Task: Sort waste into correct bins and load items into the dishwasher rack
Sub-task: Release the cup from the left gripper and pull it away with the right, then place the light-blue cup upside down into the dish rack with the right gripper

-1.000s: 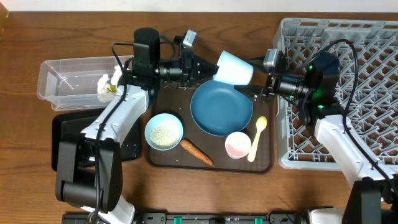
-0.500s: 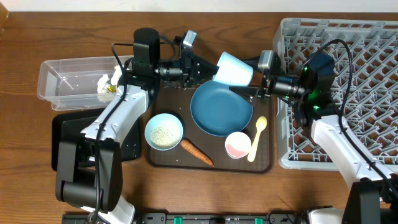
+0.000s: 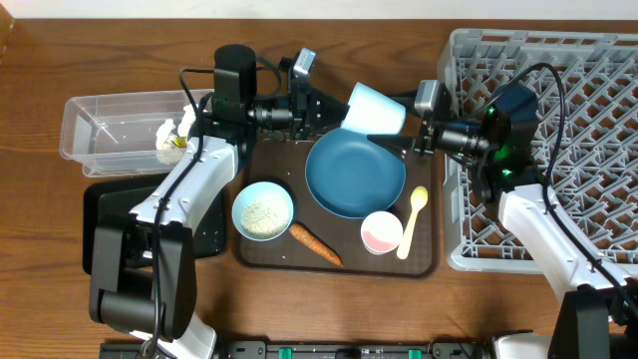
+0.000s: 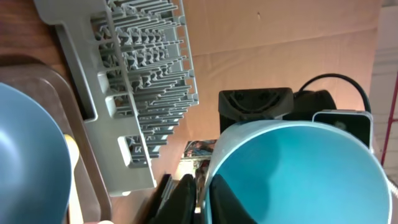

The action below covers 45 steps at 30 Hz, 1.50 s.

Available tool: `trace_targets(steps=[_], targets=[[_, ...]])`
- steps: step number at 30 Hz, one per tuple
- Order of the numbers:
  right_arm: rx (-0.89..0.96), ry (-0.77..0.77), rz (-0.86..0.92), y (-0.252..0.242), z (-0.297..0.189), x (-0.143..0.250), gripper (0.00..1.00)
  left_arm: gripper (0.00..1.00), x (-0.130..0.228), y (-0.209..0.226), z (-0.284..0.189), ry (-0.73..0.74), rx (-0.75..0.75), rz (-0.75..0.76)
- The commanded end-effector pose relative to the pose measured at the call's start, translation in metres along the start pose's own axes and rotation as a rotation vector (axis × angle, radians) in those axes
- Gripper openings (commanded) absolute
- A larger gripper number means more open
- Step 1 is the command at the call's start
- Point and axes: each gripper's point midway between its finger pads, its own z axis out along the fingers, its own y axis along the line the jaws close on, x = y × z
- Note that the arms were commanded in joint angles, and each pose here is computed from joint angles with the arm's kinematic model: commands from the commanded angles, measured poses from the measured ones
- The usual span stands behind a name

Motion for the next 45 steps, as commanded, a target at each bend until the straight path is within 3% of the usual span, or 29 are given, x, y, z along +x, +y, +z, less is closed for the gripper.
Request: trace_targets(steps=[1, 9, 13, 14, 16, 19, 26, 35, 45], targets=[[0.028, -0.001, 0.047, -0.007, 0.003, -0.004, 0.52, 0.13, 0.001, -0.014, -0.001, 0.004, 0.014, 0.093], [0.061, -0.002, 0.124, -0.015, -0.003, -0.003, 0.37, 0.13, -0.004, -0.011, -0.002, -0.026, -0.006, 0.141], [0.078, -0.002, 0.133, -0.02, -0.008, -0.002, 0.22, 0.12, -0.009, -0.008, -0.002, -0.051, -0.025, 0.207], [0.091, -0.002, 0.139, -0.023, -0.01, -0.002, 0.09, 0.12, -0.011, -0.005, -0.002, -0.065, -0.041, 0.225], [0.136, -0.001, 0.179, -0.031, -0.013, 0.0, 0.01, 0.12, -0.016, 0.004, -0.003, -0.095, -0.083, 0.233], [0.206, -0.001, 0.21, -0.045, -0.018, 0.002, 0.01, 0.12, -0.024, 0.034, -0.009, -0.16, -0.225, 0.236], [0.512, 0.03, 0.313, -0.094, -0.044, 0.021, 0.01, 0.11, -0.031, 0.12, -0.053, -0.286, -0.717, 0.176], [0.832, 0.13, 0.386, -0.118, -0.087, 0.037, 0.01, 0.11, -0.024, 0.151, -0.096, -0.318, -0.9, 0.069], [1.329, 0.385, 0.496, -0.113, -0.212, 0.018, 0.01, 0.06, -0.022, 0.155, -0.142, -0.364, -1.001, 0.035]])
